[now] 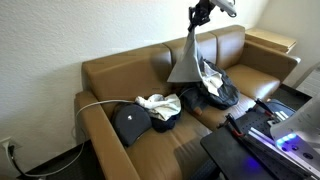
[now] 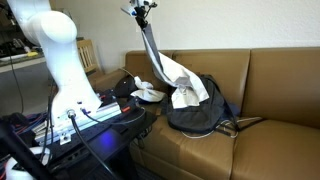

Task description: Move the white cloth on top of the grey backpack to the left side of the sofa

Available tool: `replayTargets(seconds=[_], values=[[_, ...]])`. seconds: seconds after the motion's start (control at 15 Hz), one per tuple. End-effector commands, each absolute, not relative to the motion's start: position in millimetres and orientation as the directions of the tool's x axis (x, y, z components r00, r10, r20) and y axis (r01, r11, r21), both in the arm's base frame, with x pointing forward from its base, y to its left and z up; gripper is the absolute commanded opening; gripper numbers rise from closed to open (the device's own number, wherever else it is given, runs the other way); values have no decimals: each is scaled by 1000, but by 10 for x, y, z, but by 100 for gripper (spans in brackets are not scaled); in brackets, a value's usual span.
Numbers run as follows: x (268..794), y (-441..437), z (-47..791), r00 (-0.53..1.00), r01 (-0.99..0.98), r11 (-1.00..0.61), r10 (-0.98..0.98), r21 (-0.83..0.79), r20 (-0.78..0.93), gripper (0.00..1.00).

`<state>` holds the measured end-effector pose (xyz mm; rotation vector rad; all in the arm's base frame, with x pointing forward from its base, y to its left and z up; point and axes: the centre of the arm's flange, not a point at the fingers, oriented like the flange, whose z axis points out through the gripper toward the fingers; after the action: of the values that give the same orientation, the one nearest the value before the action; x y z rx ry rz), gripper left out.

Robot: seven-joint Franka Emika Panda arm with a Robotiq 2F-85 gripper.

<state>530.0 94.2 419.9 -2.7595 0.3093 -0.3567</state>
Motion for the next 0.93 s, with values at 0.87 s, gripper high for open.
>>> replayTargets(seconds=[0.87], values=[[4804, 2982, 3438, 852, 436, -894, 448, -108, -269, 0]])
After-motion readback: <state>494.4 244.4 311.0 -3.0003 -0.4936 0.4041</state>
